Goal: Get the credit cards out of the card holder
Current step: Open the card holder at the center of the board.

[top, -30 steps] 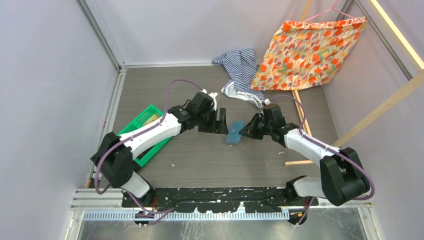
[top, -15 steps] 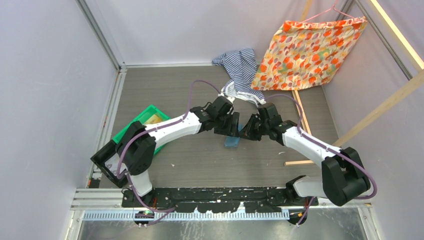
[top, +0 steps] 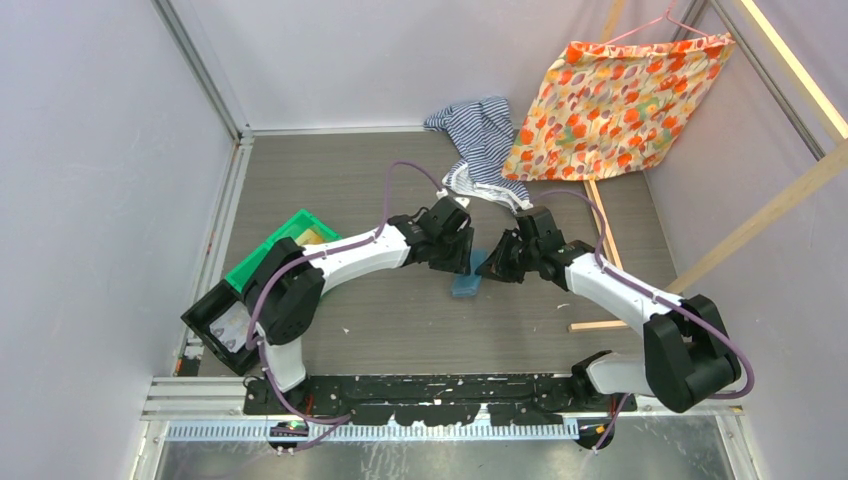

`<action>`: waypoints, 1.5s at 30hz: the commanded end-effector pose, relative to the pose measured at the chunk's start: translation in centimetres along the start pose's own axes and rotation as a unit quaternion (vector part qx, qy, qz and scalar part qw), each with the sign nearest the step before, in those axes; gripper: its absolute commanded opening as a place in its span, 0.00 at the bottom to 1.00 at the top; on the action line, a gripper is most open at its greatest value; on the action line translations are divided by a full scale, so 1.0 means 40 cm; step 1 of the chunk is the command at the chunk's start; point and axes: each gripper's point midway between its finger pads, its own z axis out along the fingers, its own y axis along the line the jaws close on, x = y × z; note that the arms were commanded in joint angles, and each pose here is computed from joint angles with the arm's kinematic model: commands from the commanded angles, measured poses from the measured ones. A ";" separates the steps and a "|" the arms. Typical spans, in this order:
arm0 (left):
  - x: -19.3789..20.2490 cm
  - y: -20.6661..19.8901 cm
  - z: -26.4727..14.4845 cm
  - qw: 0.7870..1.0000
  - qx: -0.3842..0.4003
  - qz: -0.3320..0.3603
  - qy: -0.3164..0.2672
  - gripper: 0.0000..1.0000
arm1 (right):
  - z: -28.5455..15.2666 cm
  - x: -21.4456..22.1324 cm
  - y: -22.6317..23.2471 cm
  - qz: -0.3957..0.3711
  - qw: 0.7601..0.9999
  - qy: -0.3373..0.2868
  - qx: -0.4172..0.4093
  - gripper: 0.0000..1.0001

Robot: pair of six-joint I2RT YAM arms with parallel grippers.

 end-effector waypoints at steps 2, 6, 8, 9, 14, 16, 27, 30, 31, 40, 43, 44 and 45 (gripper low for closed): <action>-0.046 -0.038 0.003 0.999 0.013 0.015 -0.030 0.42 | -0.037 -0.041 0.078 -0.019 0.998 -0.029 -0.045 0.01; -0.053 -0.046 0.006 0.999 0.017 0.013 -0.032 0.33 | -0.040 -0.042 0.077 -0.022 0.998 -0.031 -0.043 0.01; -0.050 -0.042 0.009 0.999 0.013 0.013 -0.029 0.21 | -0.041 -0.042 0.075 -0.023 0.998 -0.030 -0.042 0.01; -0.053 -0.031 0.010 0.999 0.001 0.014 -0.032 0.14 | -0.041 -0.039 0.075 -0.024 0.998 -0.029 -0.042 0.01; -0.057 -0.004 -0.005 0.999 -0.027 0.020 -0.041 0.00 | -0.034 -0.032 0.060 -0.030 0.999 -0.022 -0.034 0.01; -0.060 0.011 -0.019 0.998 -0.041 0.021 -0.047 0.01 | -0.031 -0.028 0.052 -0.035 0.999 -0.020 -0.029 0.01; -0.041 0.095 -0.063 0.996 -0.069 0.004 -0.051 0.01 | -0.005 0.008 -0.013 -0.064 0.998 0.006 0.001 0.01; -0.040 0.083 -0.069 0.997 -0.050 0.002 -0.053 0.00 | -0.002 0.007 -0.015 -0.072 0.997 0.009 0.004 0.01; -0.040 0.067 -0.072 0.998 -0.036 0.004 -0.051 0.01 | -0.002 0.006 -0.013 -0.072 0.997 0.010 0.004 0.01; -0.025 -0.061 -0.062 0.998 0.025 0.042 -0.041 0.55 | -0.001 0.003 -0.003 -0.070 0.997 0.012 -0.002 0.01; -0.018 -0.072 -0.043 0.998 0.026 0.042 -0.035 0.55 | -0.002 0.003 0.001 -0.070 0.997 0.012 -0.004 0.01; -0.018 -0.073 -0.038 0.998 0.026 0.039 -0.035 0.55 | -0.002 0.002 0.002 -0.070 0.997 0.012 -0.005 0.01; -0.017 -0.073 -0.033 0.998 0.026 0.038 -0.034 0.55 | -0.003 0.002 0.003 -0.070 0.997 0.012 -0.006 0.01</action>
